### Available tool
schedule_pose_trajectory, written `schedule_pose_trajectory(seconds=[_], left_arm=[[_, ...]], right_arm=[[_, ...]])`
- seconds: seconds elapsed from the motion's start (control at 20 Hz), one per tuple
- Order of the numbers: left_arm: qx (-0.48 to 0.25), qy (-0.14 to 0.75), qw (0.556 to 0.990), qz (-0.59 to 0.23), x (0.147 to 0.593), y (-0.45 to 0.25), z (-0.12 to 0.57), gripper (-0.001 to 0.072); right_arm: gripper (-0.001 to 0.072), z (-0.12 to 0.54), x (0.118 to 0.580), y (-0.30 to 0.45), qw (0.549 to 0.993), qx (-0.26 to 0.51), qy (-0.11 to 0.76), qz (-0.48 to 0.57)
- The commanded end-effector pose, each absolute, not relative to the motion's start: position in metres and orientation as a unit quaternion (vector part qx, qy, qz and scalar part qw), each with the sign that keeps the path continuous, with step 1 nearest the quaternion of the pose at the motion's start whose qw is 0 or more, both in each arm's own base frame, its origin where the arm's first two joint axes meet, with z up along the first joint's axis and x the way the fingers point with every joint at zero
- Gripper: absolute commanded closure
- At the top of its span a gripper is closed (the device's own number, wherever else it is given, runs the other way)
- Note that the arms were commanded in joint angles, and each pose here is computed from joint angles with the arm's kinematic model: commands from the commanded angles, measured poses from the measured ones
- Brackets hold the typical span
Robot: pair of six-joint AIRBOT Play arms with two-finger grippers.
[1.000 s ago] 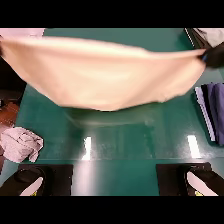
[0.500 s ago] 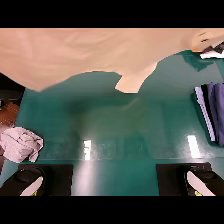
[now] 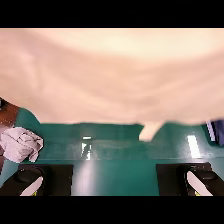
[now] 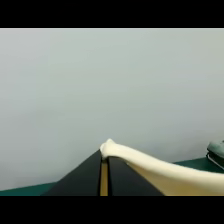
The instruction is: Fold the shirts.
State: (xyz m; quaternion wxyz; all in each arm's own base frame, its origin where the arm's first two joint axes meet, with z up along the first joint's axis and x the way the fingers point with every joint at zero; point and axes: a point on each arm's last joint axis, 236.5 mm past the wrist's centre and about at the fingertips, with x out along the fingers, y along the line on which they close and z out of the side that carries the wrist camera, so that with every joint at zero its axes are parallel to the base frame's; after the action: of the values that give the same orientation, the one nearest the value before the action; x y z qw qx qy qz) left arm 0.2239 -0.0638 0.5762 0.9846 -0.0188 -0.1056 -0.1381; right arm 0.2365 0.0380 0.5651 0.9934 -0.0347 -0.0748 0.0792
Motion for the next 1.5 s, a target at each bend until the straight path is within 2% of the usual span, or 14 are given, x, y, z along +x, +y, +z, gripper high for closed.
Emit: schedule_pose_trajectory(seconds=[0.0,0.15,0.25,0.35,0.45,0.55,0.65,0.95,1.2,1.45], left_arm=[[0.011,0.015,0.992,-0.126,0.282,-0.071,0.503,0.0681],[0.053,0.197,0.975,-0.091,0.359,-0.070,0.380,0.0681],[0.076,0.292,0.950,-0.077,0.406,-0.072,0.301,0.0681],[0.088,0.362,0.925,-0.077,0.447,-0.081,0.231,0.0681],[0.097,0.394,0.911,-0.076,0.484,-0.088,0.178,0.0681],[0.093,0.408,0.906,-0.069,0.514,-0.086,0.138,0.0681],[0.075,0.409,0.908,-0.052,0.538,-0.074,0.112,0.0681],[0.063,0.317,0.945,-0.038,0.583,-0.056,0.131,0.0681],[0.089,0.376,0.922,-0.033,0.567,-0.036,0.106,0.0681],[0.106,0.479,0.870,-0.049,0.526,-0.033,0.045,0.0681]], right_arm=[[0.0703,0.493,0.297,0.036,0.993,-0.024,0.078,0.090],[0.0703,0.369,0.373,0.031,0.960,0.013,0.263,0.094],[0.0703,0.278,0.406,0.030,0.916,0.033,0.388,0.098],[0.0703,0.205,0.428,0.028,0.875,0.048,0.472,0.098],[0.0703,0.152,0.450,0.026,0.848,0.063,0.518,0.093],[0.0703,0.123,0.477,0.023,0.847,0.071,0.520,0.086],[0.0703,0.108,0.511,0.018,0.866,0.077,0.489,0.075],[0.0703,0.111,0.567,-0.001,0.913,0.066,0.401,0.041],[0.0703,0.084,0.539,-0.012,0.885,-0.013,0.464,0.032],[0.0703,0.033,0.481,0.000,0.845,-0.022,0.532,0.046]])
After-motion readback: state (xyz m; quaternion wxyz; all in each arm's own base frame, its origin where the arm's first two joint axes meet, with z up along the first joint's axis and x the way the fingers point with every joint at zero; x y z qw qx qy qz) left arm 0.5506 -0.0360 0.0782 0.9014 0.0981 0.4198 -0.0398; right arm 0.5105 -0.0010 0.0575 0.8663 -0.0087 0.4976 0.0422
